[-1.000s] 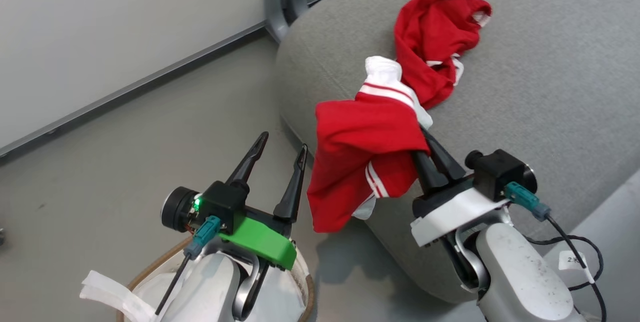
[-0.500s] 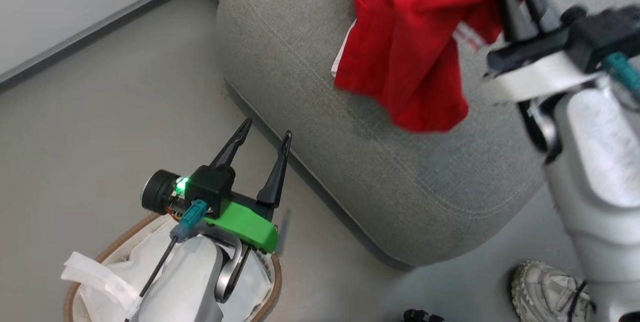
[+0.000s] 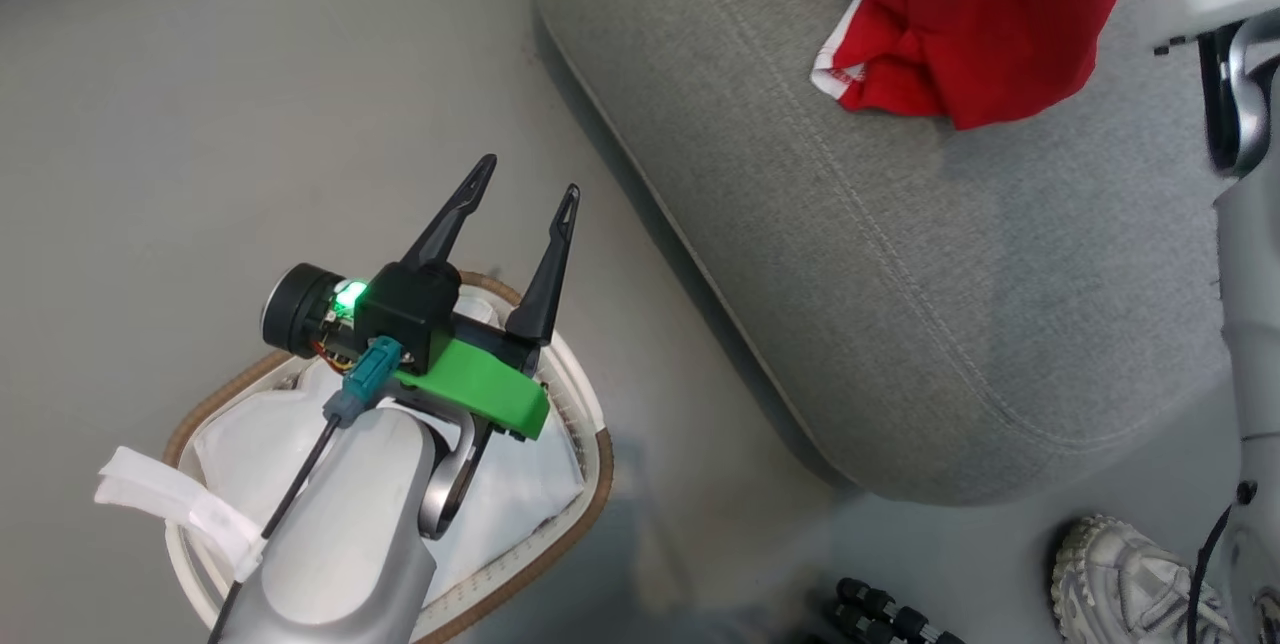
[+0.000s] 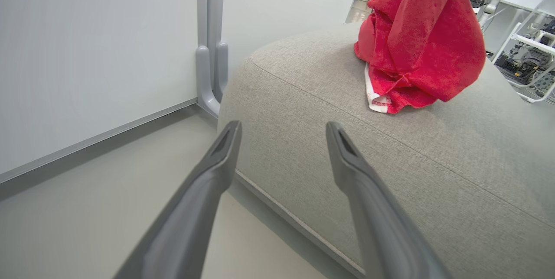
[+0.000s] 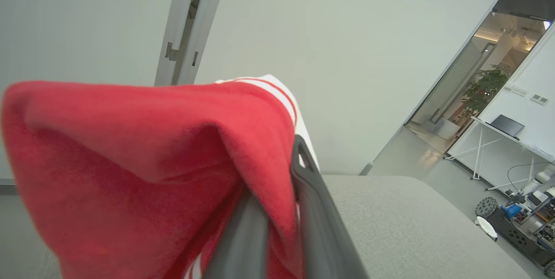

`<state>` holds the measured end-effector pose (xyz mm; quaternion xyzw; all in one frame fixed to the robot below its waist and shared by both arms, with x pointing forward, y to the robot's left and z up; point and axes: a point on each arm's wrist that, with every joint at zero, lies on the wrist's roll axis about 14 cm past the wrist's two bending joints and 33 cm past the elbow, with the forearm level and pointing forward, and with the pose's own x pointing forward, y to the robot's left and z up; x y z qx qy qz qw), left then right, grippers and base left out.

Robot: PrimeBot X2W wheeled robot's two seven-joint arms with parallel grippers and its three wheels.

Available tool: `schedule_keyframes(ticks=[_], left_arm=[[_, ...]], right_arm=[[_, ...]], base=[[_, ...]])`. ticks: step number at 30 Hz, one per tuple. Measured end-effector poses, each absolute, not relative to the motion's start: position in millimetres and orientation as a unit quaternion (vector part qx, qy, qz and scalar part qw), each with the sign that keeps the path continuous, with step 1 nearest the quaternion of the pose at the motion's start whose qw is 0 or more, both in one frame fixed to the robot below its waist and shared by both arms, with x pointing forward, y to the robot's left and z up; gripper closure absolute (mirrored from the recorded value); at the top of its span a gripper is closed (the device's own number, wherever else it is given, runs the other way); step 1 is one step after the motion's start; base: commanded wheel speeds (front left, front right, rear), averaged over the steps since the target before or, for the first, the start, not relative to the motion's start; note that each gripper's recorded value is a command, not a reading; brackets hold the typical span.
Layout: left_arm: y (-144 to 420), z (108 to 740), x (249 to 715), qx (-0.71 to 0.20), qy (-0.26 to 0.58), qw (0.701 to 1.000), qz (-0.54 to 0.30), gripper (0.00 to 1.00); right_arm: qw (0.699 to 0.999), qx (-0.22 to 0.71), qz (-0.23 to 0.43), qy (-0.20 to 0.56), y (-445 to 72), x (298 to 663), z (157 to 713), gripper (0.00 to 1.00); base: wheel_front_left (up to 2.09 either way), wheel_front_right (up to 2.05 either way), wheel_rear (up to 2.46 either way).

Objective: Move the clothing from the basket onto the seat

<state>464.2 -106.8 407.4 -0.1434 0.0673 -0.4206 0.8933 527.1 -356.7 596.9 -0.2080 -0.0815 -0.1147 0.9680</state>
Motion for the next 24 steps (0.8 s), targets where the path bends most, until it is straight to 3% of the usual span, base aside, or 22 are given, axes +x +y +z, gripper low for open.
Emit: schedule_keyframes(ticks=[1, 2, 11, 19, 24], left_arm=[[-101, 403, 468, -0.144, 0.071, 0.897, -0.411, 0.0], [-96, 400, 470, -0.143, 0.074, 0.9, -0.405, 0.0], [-57, 381, 477, -0.133, 0.098, 0.921, -0.352, 0.0], [-35, 389, 466, -0.132, 0.104, 0.934, -0.315, 0.0], [-11, 400, 464, -0.129, 0.097, 0.947, -0.278, 0.0]], right_arm=[[0.972, -0.196, -0.117, -0.06, -357, 528, 576, 0.53], [0.974, -0.188, -0.115, -0.04, -356, 528, 558, 0.0], [0.983, -0.132, -0.108, 0.069, -335, 503, 454, 0.0], [0.987, -0.105, -0.093, 0.073, -315, 468, 448, 0.0], [0.994, -0.076, -0.046, 0.059, -273, 461, 451, 0.0]], base=[[0.0, 0.0, 0.0], [0.0, 0.0, 0.0], [0.0, 0.0, 0.0], [0.0, 0.0, 0.0], [0.0, 0.0, 0.0]])
